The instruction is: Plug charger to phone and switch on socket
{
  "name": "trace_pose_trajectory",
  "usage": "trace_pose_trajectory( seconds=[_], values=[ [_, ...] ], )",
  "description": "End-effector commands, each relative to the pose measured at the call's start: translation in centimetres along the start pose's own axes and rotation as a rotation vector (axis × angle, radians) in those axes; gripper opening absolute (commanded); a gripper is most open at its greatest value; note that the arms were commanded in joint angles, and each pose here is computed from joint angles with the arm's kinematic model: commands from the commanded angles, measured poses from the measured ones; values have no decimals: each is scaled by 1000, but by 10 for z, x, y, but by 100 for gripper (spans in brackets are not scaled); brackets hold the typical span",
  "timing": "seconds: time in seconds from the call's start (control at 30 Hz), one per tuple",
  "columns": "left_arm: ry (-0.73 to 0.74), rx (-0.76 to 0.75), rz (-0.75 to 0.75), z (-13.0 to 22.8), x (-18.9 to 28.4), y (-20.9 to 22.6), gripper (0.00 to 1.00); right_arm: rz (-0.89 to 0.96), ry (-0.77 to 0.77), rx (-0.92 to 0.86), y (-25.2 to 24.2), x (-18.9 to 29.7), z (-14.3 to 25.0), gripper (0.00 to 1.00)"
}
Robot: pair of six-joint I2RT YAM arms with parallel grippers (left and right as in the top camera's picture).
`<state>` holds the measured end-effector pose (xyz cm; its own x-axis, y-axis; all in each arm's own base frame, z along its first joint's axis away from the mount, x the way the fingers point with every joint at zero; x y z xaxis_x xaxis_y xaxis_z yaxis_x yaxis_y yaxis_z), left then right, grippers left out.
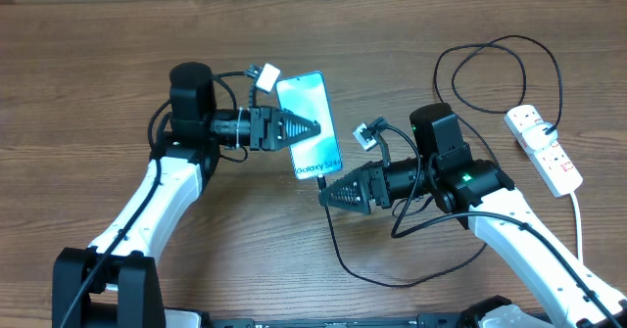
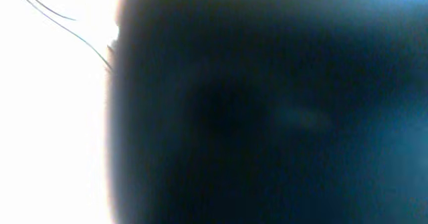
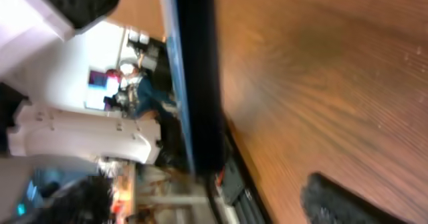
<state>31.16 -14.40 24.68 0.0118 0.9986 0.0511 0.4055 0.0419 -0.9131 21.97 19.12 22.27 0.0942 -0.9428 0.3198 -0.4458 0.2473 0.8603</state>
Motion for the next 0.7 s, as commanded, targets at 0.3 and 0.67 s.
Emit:
trace_pose_trajectory(
  seconds=[0.3,0.67],
  values=[
    [-104,1,-92,-10,10,7,4,143,-33,39,-7,-5,-7,72],
    [-104,36,-88,-10,10,7,4,254,-56,117,-8,-21,-10,41]
  ],
)
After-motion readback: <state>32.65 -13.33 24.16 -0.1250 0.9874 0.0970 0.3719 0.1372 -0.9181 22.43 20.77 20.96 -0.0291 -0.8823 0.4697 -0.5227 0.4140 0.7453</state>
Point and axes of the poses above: each gripper's point midway between its finger pads, its own x axis back along the fingers, its own y axis along the line the jaws close on, z = x × y, the point moved 7 cm from there along x, back along the fingers, and after that the axes turned 1 degree about x, right-handed, at the moved point
